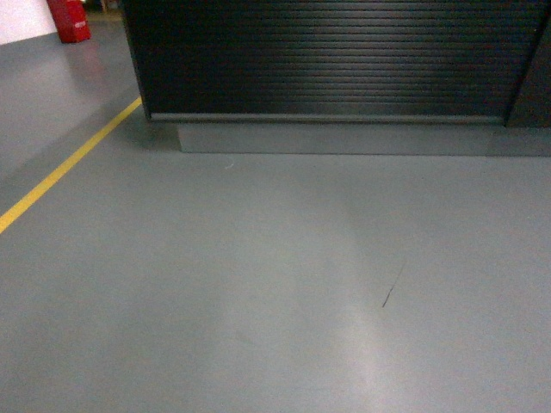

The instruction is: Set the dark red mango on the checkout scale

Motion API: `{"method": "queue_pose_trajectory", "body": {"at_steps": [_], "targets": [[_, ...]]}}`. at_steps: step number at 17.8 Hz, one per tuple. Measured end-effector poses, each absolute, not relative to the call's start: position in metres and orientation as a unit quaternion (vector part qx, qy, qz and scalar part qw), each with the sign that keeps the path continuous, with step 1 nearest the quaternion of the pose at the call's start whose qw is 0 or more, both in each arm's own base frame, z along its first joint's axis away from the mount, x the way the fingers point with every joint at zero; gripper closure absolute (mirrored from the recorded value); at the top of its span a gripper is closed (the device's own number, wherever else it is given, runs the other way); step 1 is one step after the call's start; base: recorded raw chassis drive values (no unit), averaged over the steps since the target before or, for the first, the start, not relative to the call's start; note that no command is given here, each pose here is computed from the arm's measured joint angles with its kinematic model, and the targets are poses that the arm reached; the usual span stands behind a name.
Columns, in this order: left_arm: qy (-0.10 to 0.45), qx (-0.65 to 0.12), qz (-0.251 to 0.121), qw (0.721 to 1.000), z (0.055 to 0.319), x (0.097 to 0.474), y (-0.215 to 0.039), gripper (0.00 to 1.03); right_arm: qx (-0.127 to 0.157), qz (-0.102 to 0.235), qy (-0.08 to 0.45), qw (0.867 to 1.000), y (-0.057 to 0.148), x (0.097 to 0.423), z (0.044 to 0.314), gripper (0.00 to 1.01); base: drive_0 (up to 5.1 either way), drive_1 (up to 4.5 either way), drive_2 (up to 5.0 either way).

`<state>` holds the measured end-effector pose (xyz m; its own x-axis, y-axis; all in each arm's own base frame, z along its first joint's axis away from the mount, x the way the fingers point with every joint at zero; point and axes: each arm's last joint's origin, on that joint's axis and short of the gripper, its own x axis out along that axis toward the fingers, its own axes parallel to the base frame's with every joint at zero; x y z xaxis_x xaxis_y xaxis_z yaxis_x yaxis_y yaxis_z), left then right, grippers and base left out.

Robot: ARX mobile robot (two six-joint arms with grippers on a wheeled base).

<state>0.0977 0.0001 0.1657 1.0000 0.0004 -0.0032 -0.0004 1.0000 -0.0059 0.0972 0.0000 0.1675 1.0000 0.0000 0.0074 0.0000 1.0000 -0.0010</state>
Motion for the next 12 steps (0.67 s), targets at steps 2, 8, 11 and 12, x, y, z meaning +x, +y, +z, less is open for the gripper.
{"method": "queue_pose_trajectory", "body": {"at_steps": [2, 8, 11, 12], "targets": [[0.001, -0.003, 0.001, 1.0, 0.1658, 0.0977, 0.0001, 0.05, 0.0, 0.0, -0.002, 1.0, 0.0, 0.0972, 0.1673, 0.03, 0.0, 4.02, -4.1], [0.001, -0.003, 0.001, 1.0, 0.1657, 0.0977, 0.0001, 0.05, 0.0, 0.0, -0.003, 1.0, 0.0, 0.0972, 0.1675, 0.03, 0.0, 4.04, -4.1], [0.001, -0.003, 0.001, 1.0, 0.1658, 0.0977, 0.0001, 0.05, 0.0, 0.0, -0.002, 1.0, 0.0, 0.0972, 0.1671, 0.03, -0.1, 4.0, -4.1], [0.001, -0.003, 0.0, 1.0, 0.1658, 0.0977, 0.0001, 0.05, 0.0, 0.0, -0.002, 1.0, 0.0, 0.0972, 0.1673, 0.03, -0.1, 4.0, -4.1]]}}
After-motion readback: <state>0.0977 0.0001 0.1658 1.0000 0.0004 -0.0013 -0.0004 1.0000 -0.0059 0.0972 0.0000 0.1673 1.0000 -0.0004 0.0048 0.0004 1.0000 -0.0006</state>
